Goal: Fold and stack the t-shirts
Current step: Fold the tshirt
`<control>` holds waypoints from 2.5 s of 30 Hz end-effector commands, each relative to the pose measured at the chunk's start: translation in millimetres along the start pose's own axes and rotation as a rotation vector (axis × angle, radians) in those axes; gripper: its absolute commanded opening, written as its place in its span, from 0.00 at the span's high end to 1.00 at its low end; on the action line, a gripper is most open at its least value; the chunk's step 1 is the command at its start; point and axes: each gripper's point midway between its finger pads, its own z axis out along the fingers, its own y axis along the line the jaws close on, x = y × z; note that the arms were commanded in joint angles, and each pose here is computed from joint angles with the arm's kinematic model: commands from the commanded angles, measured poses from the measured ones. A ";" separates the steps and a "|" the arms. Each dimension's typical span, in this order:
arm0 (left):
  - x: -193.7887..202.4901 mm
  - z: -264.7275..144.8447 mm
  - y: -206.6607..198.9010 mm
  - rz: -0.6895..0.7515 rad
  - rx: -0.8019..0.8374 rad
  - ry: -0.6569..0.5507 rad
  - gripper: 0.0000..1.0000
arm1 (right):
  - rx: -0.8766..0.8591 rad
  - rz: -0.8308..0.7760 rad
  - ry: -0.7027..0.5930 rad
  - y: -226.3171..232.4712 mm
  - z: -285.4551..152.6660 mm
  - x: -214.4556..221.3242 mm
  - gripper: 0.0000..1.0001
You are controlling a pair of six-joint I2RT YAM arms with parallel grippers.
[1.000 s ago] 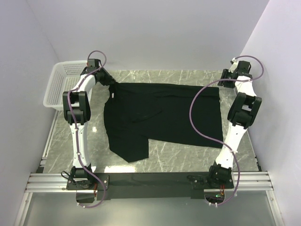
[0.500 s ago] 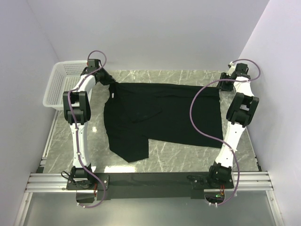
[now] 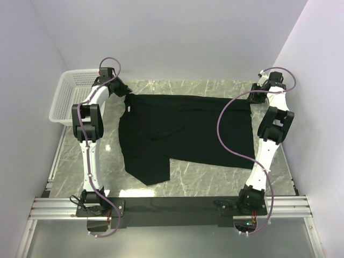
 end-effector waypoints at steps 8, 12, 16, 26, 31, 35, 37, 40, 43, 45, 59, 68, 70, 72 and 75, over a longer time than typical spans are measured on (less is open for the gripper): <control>-30.9 -2.9 15.7 -0.032 -0.026 -0.075 0.99 | -0.027 -0.014 -0.008 7.0 -0.8 -6.8 0.85; -35.1 -11.0 19.3 -0.003 -0.074 -0.089 0.89 | -0.024 -0.015 -0.021 6.7 -1.1 -9.9 0.88; -35.0 -21.7 27.6 0.066 -0.173 -0.104 0.64 | -0.023 -0.009 -0.022 6.2 -1.6 -9.7 0.88; -34.7 -30.1 30.1 0.110 -0.246 -0.149 0.53 | -0.018 -0.007 -0.025 4.7 -2.3 -9.9 0.91; -36.1 -21.2 30.5 0.111 -0.251 -0.151 0.55 | -0.020 -0.002 -0.029 4.2 -3.4 -10.3 0.91; -34.1 -8.2 28.2 0.096 -0.221 -0.137 0.64 | -0.017 0.003 -0.031 2.5 -4.4 -10.5 0.92; -32.0 -3.1 28.9 0.080 -0.208 -0.133 0.68 | -0.017 0.002 -0.033 2.4 -4.1 -10.4 0.92; -28.7 3.8 31.0 0.065 -0.199 -0.121 0.74 | -0.016 0.004 -0.029 2.5 -2.7 -10.0 0.92; -26.5 8.5 29.1 0.059 -0.176 -0.111 0.82 | -0.016 0.003 -0.029 2.7 -3.2 -10.5 0.93; -24.4 10.2 26.6 0.054 -0.158 -0.102 0.95 | -0.018 0.002 -0.031 2.8 -3.1 -11.1 0.96; -53.7 -1.7 12.4 0.041 -0.127 -0.214 1.00 | -0.002 0.090 -0.126 -18.0 -25.0 -24.2 1.00; -50.1 2.7 19.0 0.027 -0.133 -0.207 1.00 | 0.057 0.098 -0.276 -23.3 -41.6 -68.9 1.00; -50.2 3.2 20.7 0.026 -0.139 -0.210 1.00 | 0.081 0.110 -0.297 -27.3 -42.6 -72.2 1.00; -53.3 2.3 21.2 0.024 -0.139 -0.219 1.00 | 0.111 0.108 -0.321 -32.2 -42.9 -76.4 1.00; -56.5 1.5 19.6 0.027 -0.137 -0.232 1.00 | 0.135 0.094 -0.350 -37.1 -44.1 -82.8 1.00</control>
